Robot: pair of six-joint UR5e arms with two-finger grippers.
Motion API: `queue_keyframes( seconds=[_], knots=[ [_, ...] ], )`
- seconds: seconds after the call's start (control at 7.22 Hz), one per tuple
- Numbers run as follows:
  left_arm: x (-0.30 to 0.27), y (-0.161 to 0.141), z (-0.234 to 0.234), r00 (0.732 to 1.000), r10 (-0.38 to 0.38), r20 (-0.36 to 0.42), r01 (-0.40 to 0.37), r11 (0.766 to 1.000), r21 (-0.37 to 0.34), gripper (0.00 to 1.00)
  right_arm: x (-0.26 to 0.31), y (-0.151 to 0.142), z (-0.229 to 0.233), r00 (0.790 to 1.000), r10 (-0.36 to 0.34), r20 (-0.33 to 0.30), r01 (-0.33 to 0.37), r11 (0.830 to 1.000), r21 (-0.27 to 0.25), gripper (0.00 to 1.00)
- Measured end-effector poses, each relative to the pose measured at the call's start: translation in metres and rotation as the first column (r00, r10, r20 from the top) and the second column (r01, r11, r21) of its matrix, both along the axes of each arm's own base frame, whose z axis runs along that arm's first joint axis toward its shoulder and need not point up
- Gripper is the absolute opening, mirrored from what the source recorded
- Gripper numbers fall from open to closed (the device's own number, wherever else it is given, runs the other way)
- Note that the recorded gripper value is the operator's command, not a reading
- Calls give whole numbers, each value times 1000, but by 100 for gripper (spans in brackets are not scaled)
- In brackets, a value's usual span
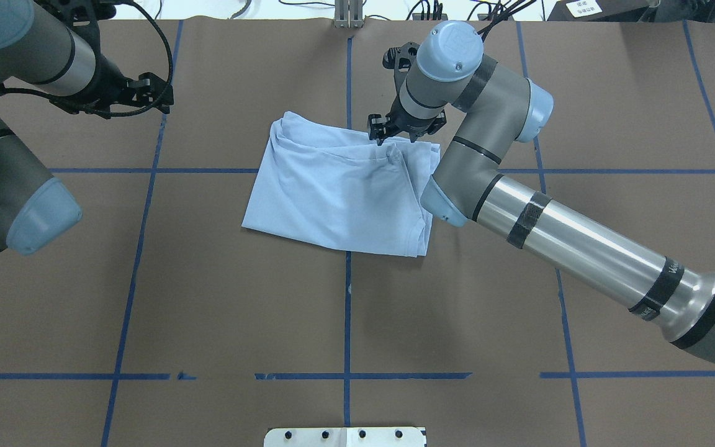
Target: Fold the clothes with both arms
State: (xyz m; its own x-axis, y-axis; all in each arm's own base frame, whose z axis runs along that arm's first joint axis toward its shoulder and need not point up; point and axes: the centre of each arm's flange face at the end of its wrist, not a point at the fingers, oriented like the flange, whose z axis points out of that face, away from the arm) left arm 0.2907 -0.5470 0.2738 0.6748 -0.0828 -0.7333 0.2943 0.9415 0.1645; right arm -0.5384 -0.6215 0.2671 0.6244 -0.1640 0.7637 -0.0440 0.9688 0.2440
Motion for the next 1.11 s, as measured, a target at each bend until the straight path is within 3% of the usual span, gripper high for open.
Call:
queue_keyframes(
  seconds=[0.69,0.83,0.97,1.11],
  knots=[
    [0,0,0,1000,0,-1,0,1000,-1,100,-6,3,12,1000,-14,-15,14,1000,-9,42],
    [0,0,0,1000,0,-1,0,1000,-1,100,-8,3,13,1000,-16,-16,16,1000,-9,18],
    [0,0,0,1000,0,-1,0,1000,-1,100,-10,5,13,1000,-19,-16,19,1000,-10,3],
    [0,0,-1,1000,0,-1,0,1000,0,100,-12,7,13,1000,-22,-16,22,1000,-10,2]
  ],
)
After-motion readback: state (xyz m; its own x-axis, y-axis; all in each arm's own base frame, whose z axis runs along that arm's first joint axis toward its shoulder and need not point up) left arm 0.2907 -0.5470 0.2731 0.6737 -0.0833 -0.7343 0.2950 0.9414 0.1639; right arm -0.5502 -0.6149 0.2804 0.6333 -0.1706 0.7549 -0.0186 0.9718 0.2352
